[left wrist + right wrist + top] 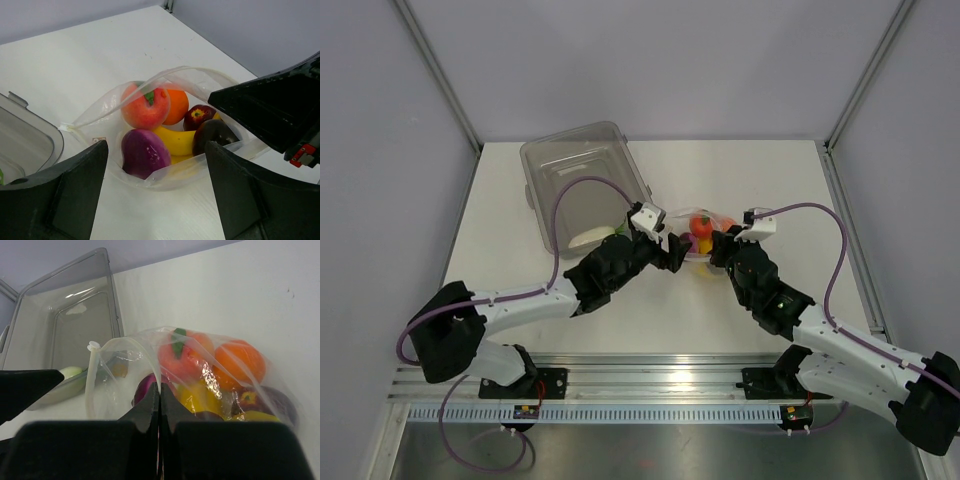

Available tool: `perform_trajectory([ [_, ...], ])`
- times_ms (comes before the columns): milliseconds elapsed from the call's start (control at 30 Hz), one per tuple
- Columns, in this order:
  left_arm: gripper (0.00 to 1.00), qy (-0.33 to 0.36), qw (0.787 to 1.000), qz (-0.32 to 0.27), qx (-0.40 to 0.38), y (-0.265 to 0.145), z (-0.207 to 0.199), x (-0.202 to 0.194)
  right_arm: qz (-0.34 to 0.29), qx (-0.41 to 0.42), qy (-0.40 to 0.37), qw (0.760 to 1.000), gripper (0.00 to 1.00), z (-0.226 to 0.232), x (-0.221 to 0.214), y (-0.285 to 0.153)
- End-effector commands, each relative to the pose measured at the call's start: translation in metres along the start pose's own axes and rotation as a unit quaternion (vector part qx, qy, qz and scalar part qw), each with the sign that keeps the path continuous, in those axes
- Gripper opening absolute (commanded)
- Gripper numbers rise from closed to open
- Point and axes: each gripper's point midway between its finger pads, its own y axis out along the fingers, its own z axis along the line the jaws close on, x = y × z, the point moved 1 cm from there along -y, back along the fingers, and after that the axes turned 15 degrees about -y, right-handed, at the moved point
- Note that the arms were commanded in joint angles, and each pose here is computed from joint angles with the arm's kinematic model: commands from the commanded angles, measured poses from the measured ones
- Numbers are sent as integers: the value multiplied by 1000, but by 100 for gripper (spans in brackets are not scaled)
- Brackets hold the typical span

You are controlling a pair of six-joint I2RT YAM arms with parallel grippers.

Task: Open the zip-top bag and remove the fake food
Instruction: Pick up the fake fruit from the zipper food storage bag.

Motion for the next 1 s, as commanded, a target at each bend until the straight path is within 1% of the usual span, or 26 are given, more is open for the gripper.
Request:
perform_trajectory([
  [0,81,2,999,-16,-28,11,-18,14,-31,21,13,999,0,11,31,-5],
  [133,82,-1,1000,0,-25,22,-15,1,-34,30,17,999,0,13,33,-7],
  [267,81,-7,1000,5,-30,28,-19,-2,-36,34,19,999,0,13,34,-8],
  [400,81,-12,999,16,-40,34,-22,-9,-34,38,19,999,3,15,33,-8],
  [500,81,-12,999,25,-43,39,-23,-15,-34,37,18,999,11,14,33,-8],
  [533,81,-13,999,27,-45,40,-24,-16,-35,35,20,999,20,14,34,-8],
  [600,81,-13,998,33,-50,42,-25,-19,-37,27,20,999,27,10,33,-9],
  [700,81,-8,998,41,-50,44,-24,-24,-40,17,27,999,30,6,34,-10],
  [800,81,-12,998,47,-45,47,-18,-27,-43,3,31,999,30,1,33,-10],
  [933,80,-29,997,57,-37,46,-9,-34,-49,-20,41,998,32,-8,34,-11],
  [967,80,-37,997,58,-38,45,-9,-35,-52,-24,47,997,34,-11,35,-12],
])
